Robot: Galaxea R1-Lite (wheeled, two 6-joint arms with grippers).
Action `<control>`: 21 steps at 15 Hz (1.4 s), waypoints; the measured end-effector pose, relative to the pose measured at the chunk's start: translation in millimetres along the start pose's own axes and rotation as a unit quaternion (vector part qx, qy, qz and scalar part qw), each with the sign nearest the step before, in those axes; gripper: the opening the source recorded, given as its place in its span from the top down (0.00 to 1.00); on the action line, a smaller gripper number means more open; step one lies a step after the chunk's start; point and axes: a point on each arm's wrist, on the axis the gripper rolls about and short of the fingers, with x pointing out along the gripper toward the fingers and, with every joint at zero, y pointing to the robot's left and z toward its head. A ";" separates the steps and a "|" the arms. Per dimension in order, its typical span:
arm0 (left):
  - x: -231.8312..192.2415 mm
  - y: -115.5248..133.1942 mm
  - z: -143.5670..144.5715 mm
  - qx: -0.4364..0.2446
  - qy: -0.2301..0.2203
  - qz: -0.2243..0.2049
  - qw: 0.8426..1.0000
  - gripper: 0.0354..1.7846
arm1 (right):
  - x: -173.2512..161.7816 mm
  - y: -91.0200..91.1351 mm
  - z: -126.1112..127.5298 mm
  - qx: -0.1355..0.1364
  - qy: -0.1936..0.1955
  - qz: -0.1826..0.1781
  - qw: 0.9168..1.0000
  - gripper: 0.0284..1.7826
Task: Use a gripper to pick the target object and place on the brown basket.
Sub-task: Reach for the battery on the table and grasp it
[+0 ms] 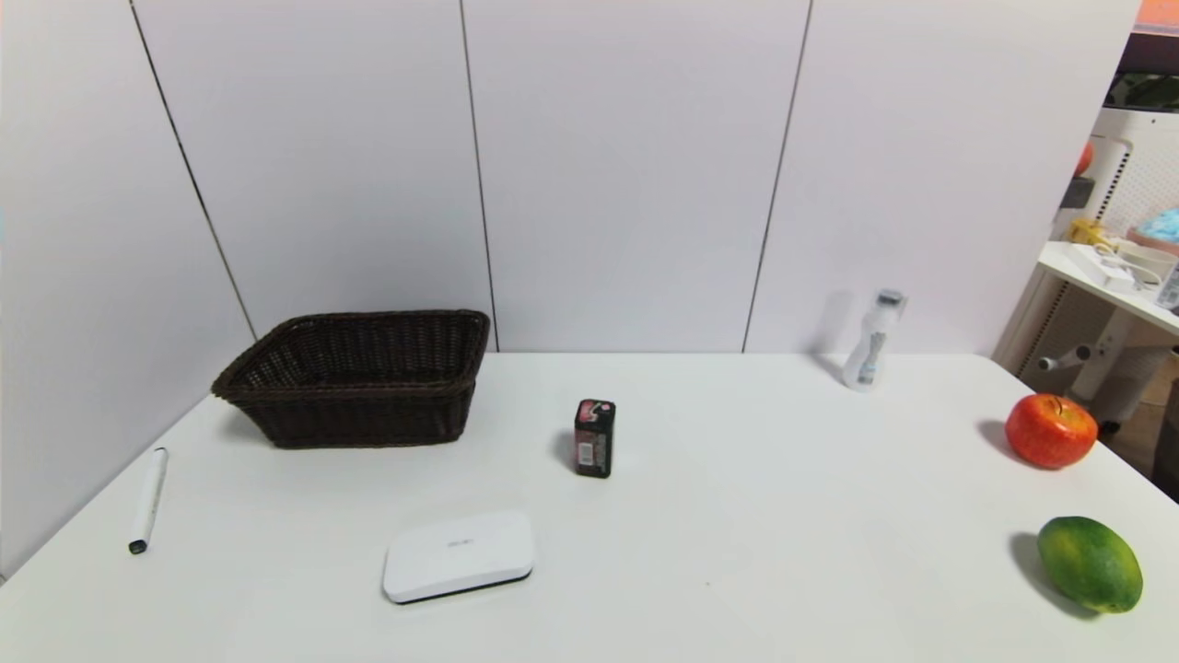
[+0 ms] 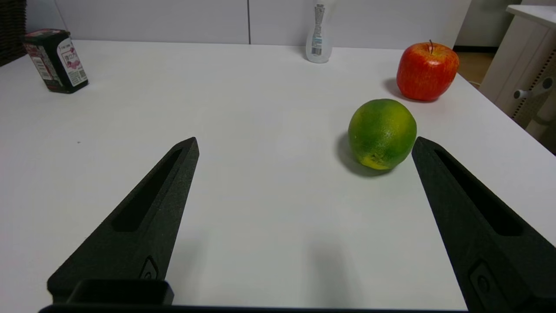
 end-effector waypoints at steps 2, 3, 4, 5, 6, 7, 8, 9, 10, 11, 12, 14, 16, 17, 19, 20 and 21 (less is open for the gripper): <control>0.0 0.0 0.0 0.000 0.000 0.000 1.000 0.06 | 0.0 0.0 0.0 0.000 0.000 0.000 1.000 0.05; 0.0 0.0 0.0 0.000 0.000 0.000 1.000 0.06 | 0.0 0.0 0.0 0.000 0.000 0.000 1.000 0.05; 0.0 0.0 0.0 0.000 0.000 0.000 1.000 0.06 | 0.0 0.0 0.0 0.000 0.000 0.000 1.000 0.05; 0.0 0.0 0.0 -0.002 0.000 0.000 1.000 0.06 | 0.0 0.0 0.0 0.000 0.000 0.000 1.000 0.05; 0.0 0.3 0.1 -0.013 0.000 0.006 1.000 0.06 | 0.0 0.0 0.0 0.000 0.000 0.000 1.000 0.05; 0.0 0.5 0.1 -0.025 0.000 0.011 1.000 0.06 | 0.0 0.0 0.0 0.000 0.000 0.000 1.000 0.05; 0.0 0.6 0.3 -0.027 -0.001 0.012 1.000 0.06 | 0.0 0.0 0.0 0.000 0.000 0.000 1.000 0.05; 0.0 0.6 0.3 -0.027 -0.001 0.012 1.000 0.06 | 0.0 0.0 0.0 0.001 0.000 0.000 1.000 0.05; 0.0 0.5 0.3 -0.026 -0.001 0.012 1.000 0.06 | 0.0 0.0 0.1 0.000 0.000 0.000 1.000 0.05; 0.5 0.6 0.6 -0.026 0.001 0.013 1.000 0.06 | 0.0 0.0 0.1 0.000 0.000 0.000 1.000 0.05; 2.0 0.7 2.0 -0.026 0.009 0.013 1.000 0.06 | 0.0 0.0 0.0 0.000 0.000 0.000 1.000 0.05; 7.8 1.6 16.6 -0.020 0.022 0.012 0.999 0.06 | 0.0 0.0 0.1 0.001 0.000 0.000 1.000 0.05; 19.9 3.3 47.0 0.002 0.032 0.009 0.999 0.06 | 0.0 0.0 0.2 0.001 0.000 0.000 1.000 0.05; 28.1 4.2 64.3 0.015 0.033 0.003 0.999 0.06 | 0.0 0.0 0.2 0.001 0.000 0.000 1.000 0.05; 54.0 5.0 106.5 0.051 0.036 -0.024 0.998 0.06 | 0.0 0.0 0.2 0.001 0.000 0.000 1.000 0.05; 70.0 3.6 125.9 0.070 0.037 -0.048 0.996 0.06 | 0.0 0.0 0.2 0.001 0.000 0.000 1.000 0.05; 89.2 0.1 143.3 0.088 0.040 -0.082 0.992 0.06 | 0.0 0.0 0.0 0.001 0.000 0.000 1.000 0.05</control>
